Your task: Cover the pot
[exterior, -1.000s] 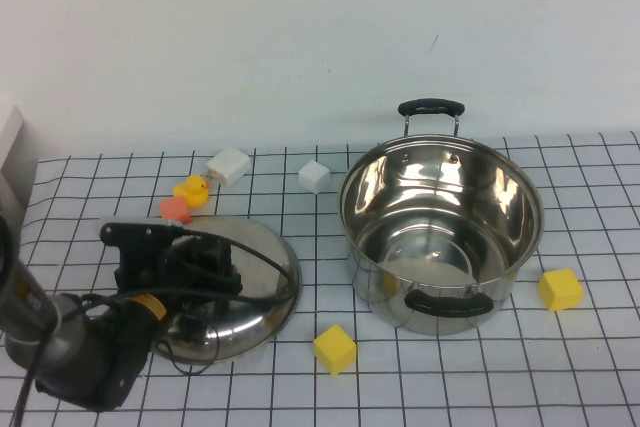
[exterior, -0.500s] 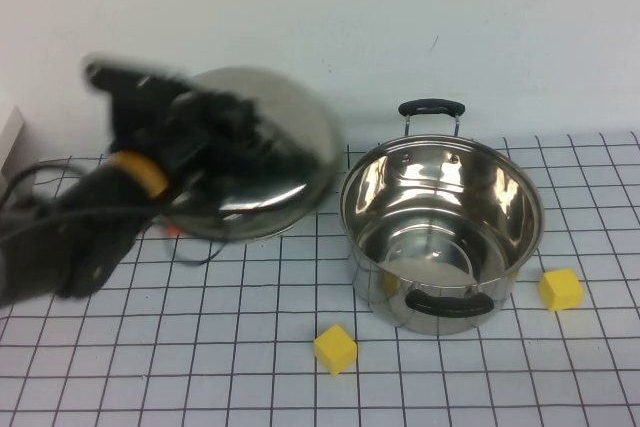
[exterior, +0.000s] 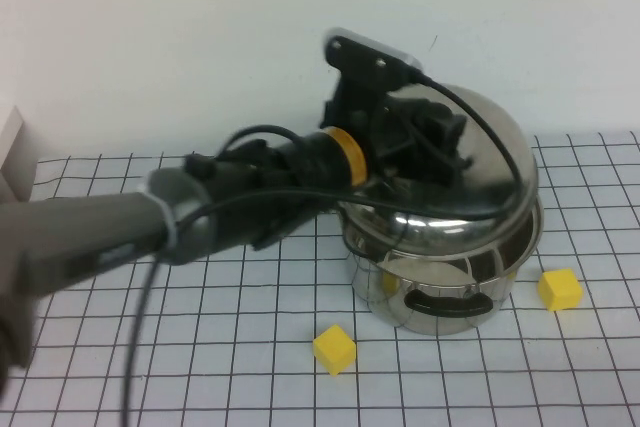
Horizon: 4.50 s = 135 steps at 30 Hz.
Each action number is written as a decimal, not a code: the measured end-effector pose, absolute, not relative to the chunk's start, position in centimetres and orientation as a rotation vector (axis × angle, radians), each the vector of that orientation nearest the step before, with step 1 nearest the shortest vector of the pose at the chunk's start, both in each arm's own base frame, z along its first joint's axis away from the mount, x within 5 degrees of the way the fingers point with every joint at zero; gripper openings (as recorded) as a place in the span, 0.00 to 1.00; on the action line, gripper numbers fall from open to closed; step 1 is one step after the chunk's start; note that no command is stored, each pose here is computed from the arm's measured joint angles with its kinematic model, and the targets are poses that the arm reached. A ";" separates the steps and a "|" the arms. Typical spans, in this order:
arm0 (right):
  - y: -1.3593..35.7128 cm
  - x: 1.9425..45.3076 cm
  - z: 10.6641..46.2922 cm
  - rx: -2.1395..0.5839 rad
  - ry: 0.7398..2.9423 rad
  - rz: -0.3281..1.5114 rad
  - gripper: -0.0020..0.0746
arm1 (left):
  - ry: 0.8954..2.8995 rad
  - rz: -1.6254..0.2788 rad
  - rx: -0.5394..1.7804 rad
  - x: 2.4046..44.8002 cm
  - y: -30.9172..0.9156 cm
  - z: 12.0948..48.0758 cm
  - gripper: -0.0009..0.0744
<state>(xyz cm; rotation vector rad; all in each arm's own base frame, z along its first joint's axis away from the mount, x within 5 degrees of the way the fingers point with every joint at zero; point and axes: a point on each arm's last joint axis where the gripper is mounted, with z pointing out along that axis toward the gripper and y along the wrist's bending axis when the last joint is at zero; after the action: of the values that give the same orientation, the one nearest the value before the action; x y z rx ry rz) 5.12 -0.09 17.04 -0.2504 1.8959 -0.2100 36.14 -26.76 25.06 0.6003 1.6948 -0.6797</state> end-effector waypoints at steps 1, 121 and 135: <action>-0.1 5.1 17.0 -0.250 1.896 -0.210 0.04 | 1.701 -0.683 0.609 36.3 -27.3 24.6 0.45; -0.1 5.1 17.0 -0.250 1.896 -0.210 0.04 | 1.828 -0.417 0.506 34.6 -24.3 33.1 0.36; -0.1 5.1 17.0 -0.250 1.896 -0.210 0.04 | 1.916 -0.295 0.198 23.6 -13.8 42.6 0.01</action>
<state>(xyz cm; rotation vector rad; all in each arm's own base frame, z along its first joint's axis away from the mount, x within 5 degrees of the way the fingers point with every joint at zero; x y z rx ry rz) 5.12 -0.09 17.04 -0.2504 1.8959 -0.2100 23.57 -13.79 42.58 0.1984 1.9157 -0.2947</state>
